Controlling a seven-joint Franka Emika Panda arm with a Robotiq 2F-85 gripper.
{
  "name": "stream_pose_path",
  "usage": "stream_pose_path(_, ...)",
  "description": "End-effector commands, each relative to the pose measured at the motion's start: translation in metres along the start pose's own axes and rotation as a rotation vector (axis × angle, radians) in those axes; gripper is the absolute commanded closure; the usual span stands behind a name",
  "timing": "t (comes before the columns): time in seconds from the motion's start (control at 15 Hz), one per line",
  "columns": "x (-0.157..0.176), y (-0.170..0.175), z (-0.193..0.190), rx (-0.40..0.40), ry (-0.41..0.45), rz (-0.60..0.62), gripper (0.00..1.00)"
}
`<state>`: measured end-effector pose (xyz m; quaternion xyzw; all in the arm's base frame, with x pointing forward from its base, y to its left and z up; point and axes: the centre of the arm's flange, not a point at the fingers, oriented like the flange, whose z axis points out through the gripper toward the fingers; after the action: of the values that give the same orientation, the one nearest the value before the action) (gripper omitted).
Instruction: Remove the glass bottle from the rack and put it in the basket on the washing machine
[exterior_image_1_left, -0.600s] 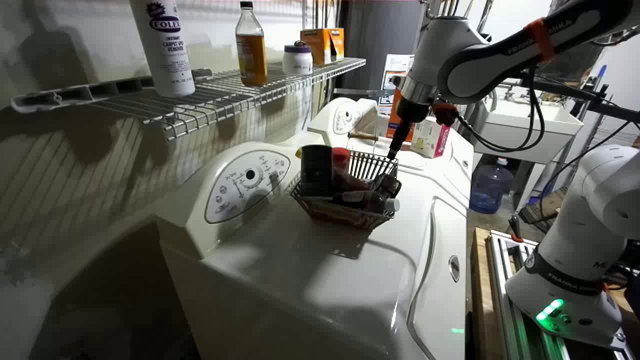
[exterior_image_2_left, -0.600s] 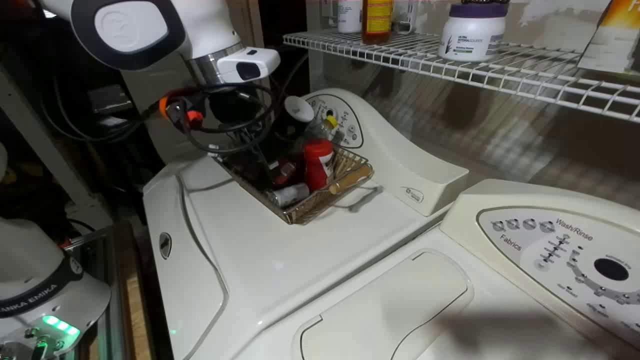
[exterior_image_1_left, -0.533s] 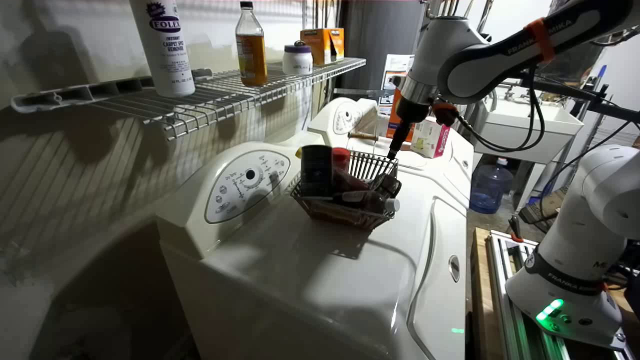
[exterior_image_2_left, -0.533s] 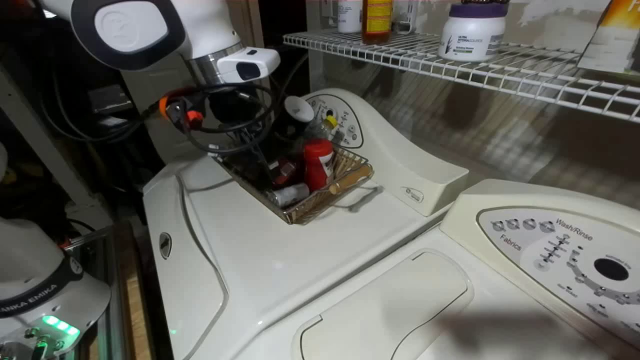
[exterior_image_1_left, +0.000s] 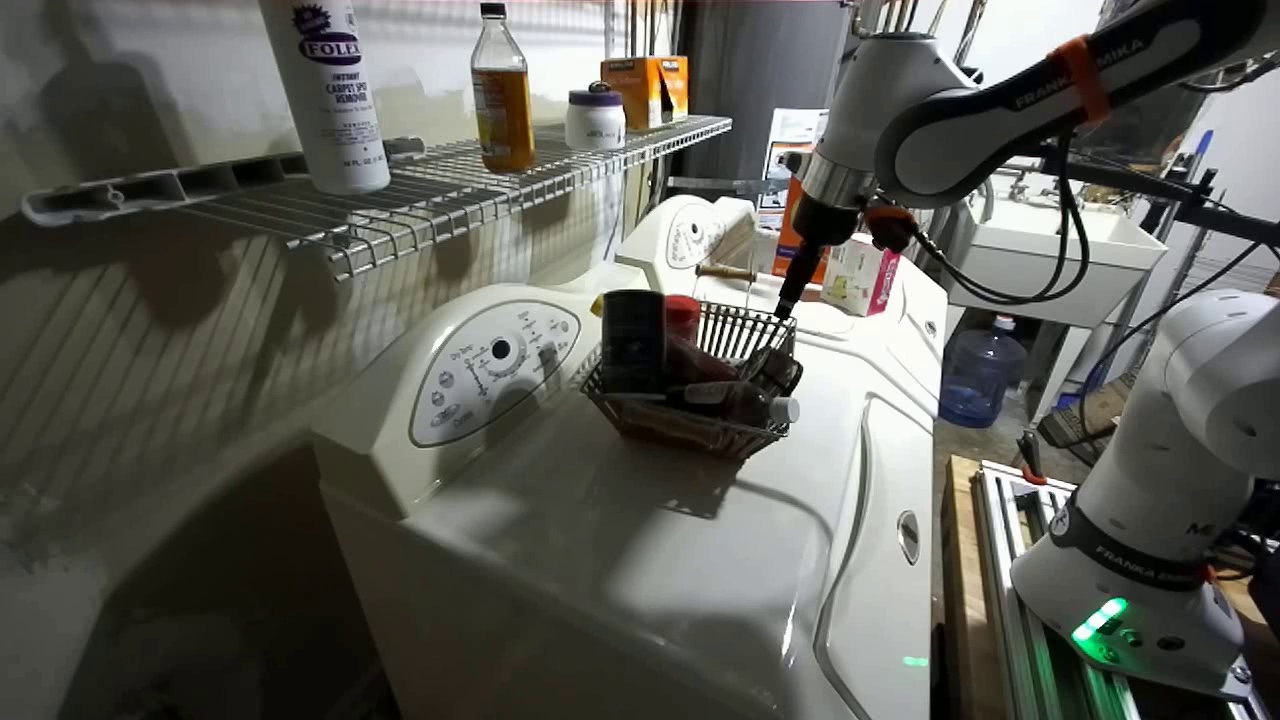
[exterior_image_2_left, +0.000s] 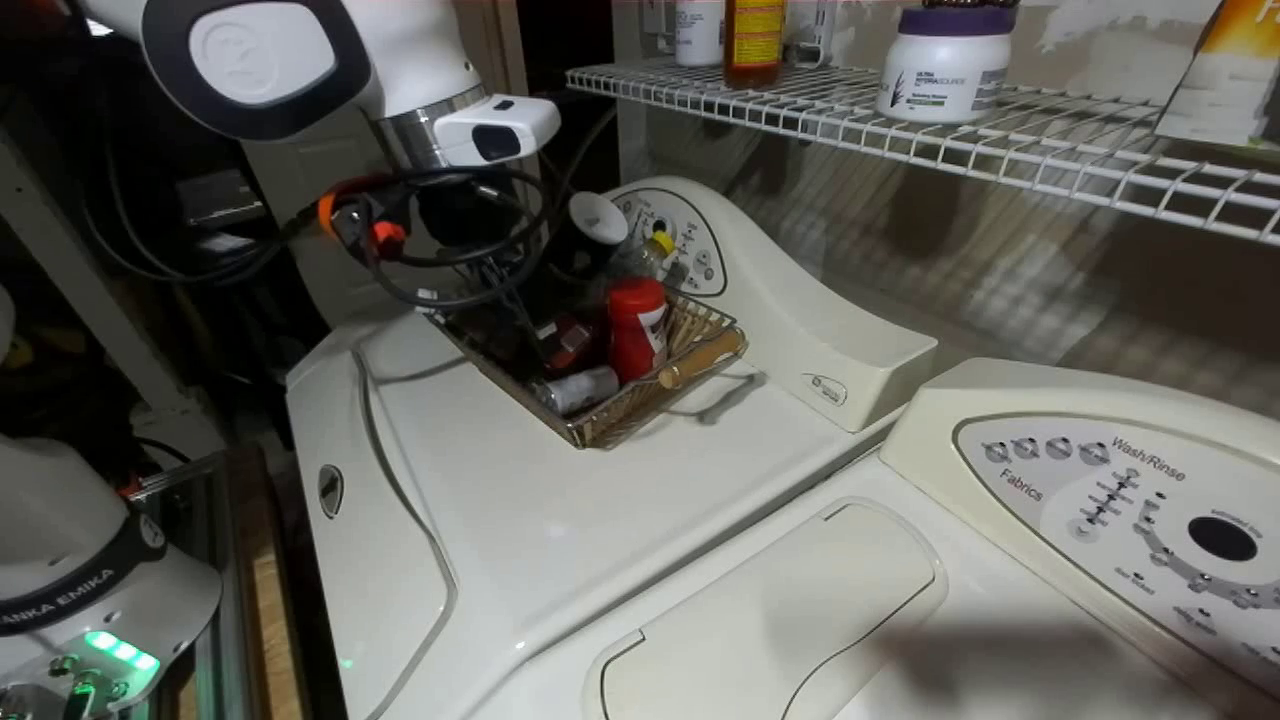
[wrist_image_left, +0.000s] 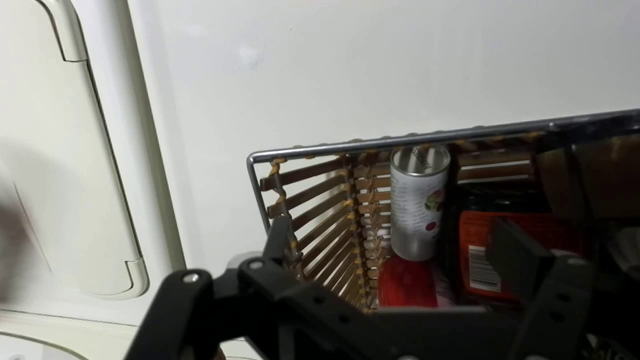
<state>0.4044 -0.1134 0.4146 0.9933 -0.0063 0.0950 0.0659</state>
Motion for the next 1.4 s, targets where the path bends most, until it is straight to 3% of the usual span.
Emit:
stream_pose_path(0.0,0.008,-0.013,-0.016,0.026,0.016,0.045,0.00)
stream_pose_path(0.27,0.032,-0.042,-0.056,0.157,0.083,0.192,0.00)
stream_pose_path(0.53,0.058,-0.060,-0.091,0.275,-0.001,0.363,0.00)
stream_pose_path(0.93,0.106,-0.076,-0.128,0.332,-0.122,0.624,0.00)
stream_pose_path(1.33,0.161,-0.085,-0.152,0.441,-0.208,0.879,0.00)
